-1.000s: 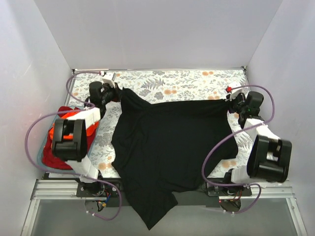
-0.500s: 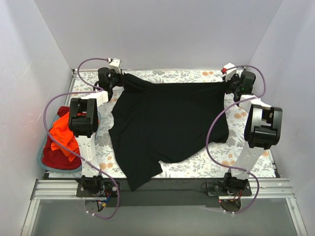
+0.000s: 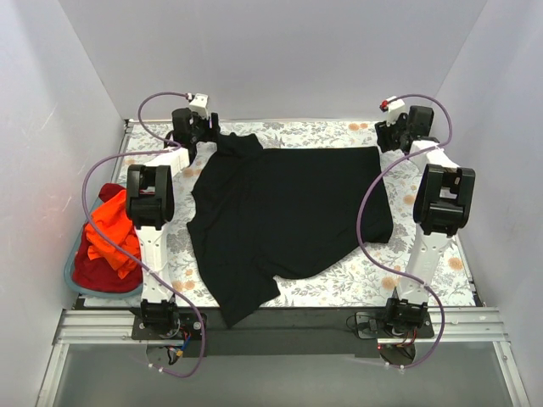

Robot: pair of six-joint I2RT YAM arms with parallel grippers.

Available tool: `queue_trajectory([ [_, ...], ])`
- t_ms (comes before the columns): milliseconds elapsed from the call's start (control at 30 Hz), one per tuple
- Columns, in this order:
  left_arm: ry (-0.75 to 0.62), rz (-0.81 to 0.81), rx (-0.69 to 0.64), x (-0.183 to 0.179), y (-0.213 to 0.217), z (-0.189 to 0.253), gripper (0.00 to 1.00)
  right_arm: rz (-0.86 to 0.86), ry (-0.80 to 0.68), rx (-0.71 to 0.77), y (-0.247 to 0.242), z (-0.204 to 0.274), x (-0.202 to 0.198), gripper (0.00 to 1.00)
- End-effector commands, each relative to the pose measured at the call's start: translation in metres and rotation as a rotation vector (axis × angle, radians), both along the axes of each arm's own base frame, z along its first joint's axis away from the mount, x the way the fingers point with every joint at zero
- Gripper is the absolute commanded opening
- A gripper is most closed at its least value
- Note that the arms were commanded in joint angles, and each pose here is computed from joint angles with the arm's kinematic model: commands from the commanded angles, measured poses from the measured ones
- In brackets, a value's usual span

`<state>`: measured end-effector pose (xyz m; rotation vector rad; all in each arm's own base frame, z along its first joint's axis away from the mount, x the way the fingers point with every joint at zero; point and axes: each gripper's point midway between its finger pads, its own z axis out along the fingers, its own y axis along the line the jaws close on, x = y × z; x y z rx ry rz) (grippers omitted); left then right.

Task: Fold and stack the t-shirts
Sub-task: Flatten the tshirt out

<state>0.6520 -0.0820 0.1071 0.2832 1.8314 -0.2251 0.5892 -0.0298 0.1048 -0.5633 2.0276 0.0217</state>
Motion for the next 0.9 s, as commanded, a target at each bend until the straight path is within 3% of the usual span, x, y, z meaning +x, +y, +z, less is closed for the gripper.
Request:
queue_trajectory([
  [0, -0.028, 0.074, 0.022, 0.005, 0.016, 0.046, 0.63, -0.043, 0.061, -0.023, -0.010, 0.025, -0.008, 0.62],
  [100, -0.024, -0.092, -0.012, -0.027, -0.010, 0.092, 0.67, 0.117, 0.174, -0.017, 0.001, 0.044, -0.049, 0.63],
  [133, 0.006, -0.267, -0.059, -0.056, -0.043, 0.096, 0.68, 0.182, 0.277, -0.023, 0.003, 0.041, -0.081, 0.63],
  [200, 0.045, -0.455, -0.102, -0.103, -0.079, 0.109, 0.71, 0.223, 0.367, 0.015, 0.010, 0.043, -0.112, 0.59],
  [233, 0.005, -0.554, -0.106, -0.137, -0.110, 0.140, 0.71, 0.227, 0.404, 0.038, 0.010, 0.046, -0.128, 0.58],
  [267, 0.058, -0.660, -0.127, -0.171, -0.131, 0.122, 0.71, 0.244, 0.515, 0.104, 0.019, 0.032, -0.158, 0.54],
  [300, 0.014, -0.771, -0.109, -0.212, -0.169, 0.143, 0.71, 0.234, 0.552, 0.144, 0.019, 0.029, -0.169, 0.51],
  [400, -0.002, -0.852, -0.054, -0.267, -0.217, 0.125, 0.70, 0.258, 0.713, 0.308, 0.039, 0.017, -0.216, 0.35],
  [433, -0.026, -0.918, -0.055, -0.296, -0.247, 0.131, 0.70, 0.276, 0.736, 0.344, 0.045, 0.018, -0.227, 0.34],
  [533, 0.038, -1.014, -0.099, -0.340, -0.288, 0.123, 0.70, 0.245, 0.807, 0.405, 0.046, 0.014, -0.256, 0.34],
  [700, 0.195, -0.957, -0.133, -0.352, -0.295, 0.100, 0.71, 0.124, 0.887, 0.466, 0.021, 0.017, -0.289, 0.43],
  [867, 0.150, -0.859, -0.096, -0.344, -0.274, 0.106, 0.72, 0.112, 0.978, 0.532, 0.030, 0.010, -0.312, 0.49],
])
